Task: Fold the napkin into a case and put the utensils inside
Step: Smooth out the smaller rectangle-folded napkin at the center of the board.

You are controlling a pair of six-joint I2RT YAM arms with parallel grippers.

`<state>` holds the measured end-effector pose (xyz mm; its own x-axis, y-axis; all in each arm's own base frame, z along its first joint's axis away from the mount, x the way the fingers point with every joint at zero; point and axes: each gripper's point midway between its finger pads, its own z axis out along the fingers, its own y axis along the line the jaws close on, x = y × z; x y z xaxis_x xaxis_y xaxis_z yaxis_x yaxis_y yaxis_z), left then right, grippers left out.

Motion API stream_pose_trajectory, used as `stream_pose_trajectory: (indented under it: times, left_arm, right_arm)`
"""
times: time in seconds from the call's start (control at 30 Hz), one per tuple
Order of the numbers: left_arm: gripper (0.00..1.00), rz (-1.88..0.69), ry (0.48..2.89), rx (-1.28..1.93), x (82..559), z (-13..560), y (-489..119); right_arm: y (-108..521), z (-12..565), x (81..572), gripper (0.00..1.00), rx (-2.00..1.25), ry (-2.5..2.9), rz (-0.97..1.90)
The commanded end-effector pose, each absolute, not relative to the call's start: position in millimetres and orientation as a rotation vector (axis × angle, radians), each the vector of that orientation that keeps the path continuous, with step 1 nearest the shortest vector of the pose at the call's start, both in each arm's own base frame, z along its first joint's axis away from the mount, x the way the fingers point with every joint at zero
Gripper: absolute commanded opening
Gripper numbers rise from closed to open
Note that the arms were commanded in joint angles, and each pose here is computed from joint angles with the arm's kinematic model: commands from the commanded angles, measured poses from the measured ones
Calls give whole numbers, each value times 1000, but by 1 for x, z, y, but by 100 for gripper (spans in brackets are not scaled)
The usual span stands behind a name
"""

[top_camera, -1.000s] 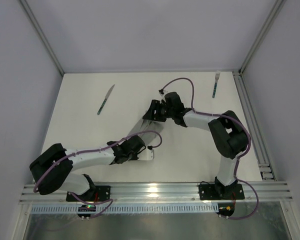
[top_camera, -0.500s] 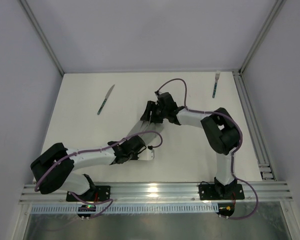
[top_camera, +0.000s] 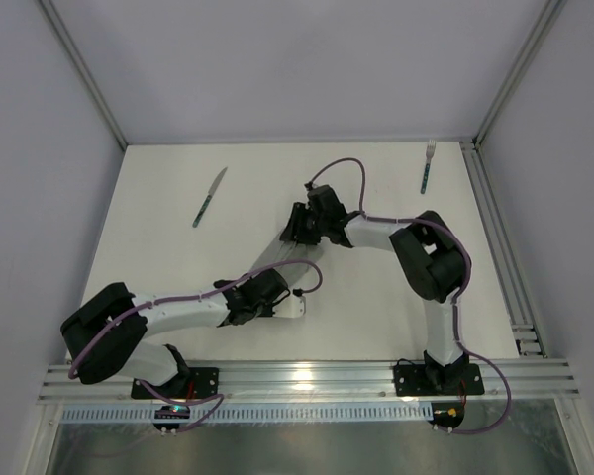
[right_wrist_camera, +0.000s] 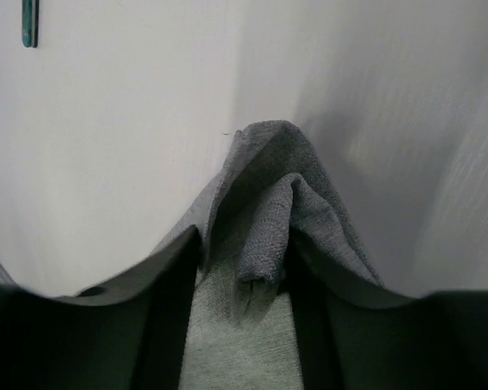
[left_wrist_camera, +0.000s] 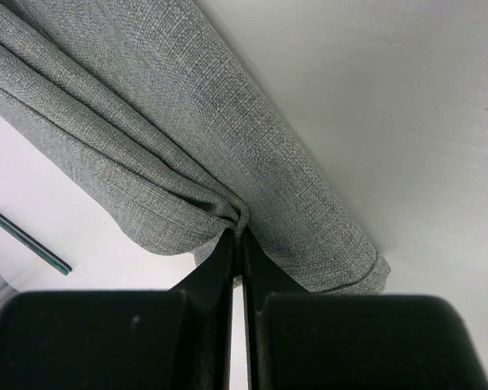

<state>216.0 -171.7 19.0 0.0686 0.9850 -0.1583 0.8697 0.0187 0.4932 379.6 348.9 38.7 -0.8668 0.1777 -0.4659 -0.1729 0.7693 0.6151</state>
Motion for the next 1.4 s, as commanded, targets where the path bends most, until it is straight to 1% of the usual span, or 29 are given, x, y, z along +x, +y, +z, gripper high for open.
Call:
stream_pose_trajectory:
  times: [0.0, 0.07, 0.1, 0.13, 0.17, 0.2, 0.23, 0.27, 0.3, 0.4, 0.43, 0.57, 0.6, 0.67, 0.7, 0.73, 0.83, 0.9, 0.97, 1.07, 1.17, 1.2, 1.27, 1.37]
  left_arm:
    - [2, 287, 1858, 1909, 207, 8, -170]
    - [2, 286, 1869, 1899, 206, 7, -170]
    - [2, 284, 1872, 1893, 206, 8, -170]
    - [2, 285, 1879, 1881, 207, 9, -169]
    - [3, 261, 1896, 1855, 206, 9, -171]
    - [6, 240, 1905, 1835, 207, 12, -173]
    - [11, 220, 1922, 1800, 209, 17, -172]
    - [15, 200, 1937, 1772, 209, 20, -173]
    - [24, 162, 1936, 1755, 209, 25, -177]
    - [34, 85, 1957, 1713, 209, 39, -180]
    - [41, 65, 1987, 1714, 206, 41, -176]
    - [53, -66, 2057, 1693, 201, 58, -178]
    - [59, -122, 2075, 1687, 198, 62, -179]
    - [61, -248, 2102, 1647, 200, 80, -185]
    - [62, -290, 2148, 1658, 192, 82, -180]
    - [63, -388, 2156, 1643, 188, 89, -185]
    - [65, -509, 2177, 1624, 185, 110, -190]
    - [66, -565, 2171, 1588, 191, 124, -199]
    - [68, -514, 2191, 1513, 208, 131, -203]
    - [70, -392, 2248, 1423, 240, 119, -209]
    - [69, -318, 2302, 1496, 247, 94, -220]
    - [69, -260, 2293, 1524, 249, 89, -224]
    - [69, -226, 2270, 1522, 256, 80, -234]
    - [62, -182, 2285, 1505, 262, 72, -233]
  right_arm:
    - [349, 37, 389, 38, 23, 2437, 887]
    - [350, 40, 387, 23, 15, 2432, 910]
    - [350, 39, 385, 11, 10, 2430, 921]
    - [349, 46, 384, 5, 5, 2415, 932]
    - [346, 44, 378, 3, 0, 2423, 934]
    - [344, 47, 379, 3, -2, 2405, 946]
    - [343, 58, 378, 3, -11, 2374, 966]
    - [340, 54, 371, 3, -13, 2381, 973]
    - [340, 59, 371, 3, -19, 2355, 996]
    - [340, 64, 363, 3, -38, 2330, 1036]
    - [340, 64, 362, 3, -42, 2327, 1045]
    - [339, 65, 360, 3, -34, 2311, 1055]
    - [338, 68, 359, 3, -31, 2300, 1063]
    - [336, 67, 356, 3, -27, 2298, 1061]
    - [336, 72, 356, 3, -29, 2282, 1069]
    - [336, 73, 354, 3, -26, 2279, 1074]
    - [333, 76, 349, 3, -29, 2256, 1094]
    - [331, 74, 346, 3, -25, 2250, 1100]
    - [330, 76, 344, 3, -29, 2237, 1109]
    - [330, 80, 340, 3, -21, 2215, 1141]
    - [329, 79, 336, 3, -9, 2214, 1151]
    - [328, 78, 335, 3, -5, 2215, 1155]
    - [327, 80, 333, 3, -1, 2206, 1165]
    - [326, 78, 331, 4, 4, 2209, 1169]
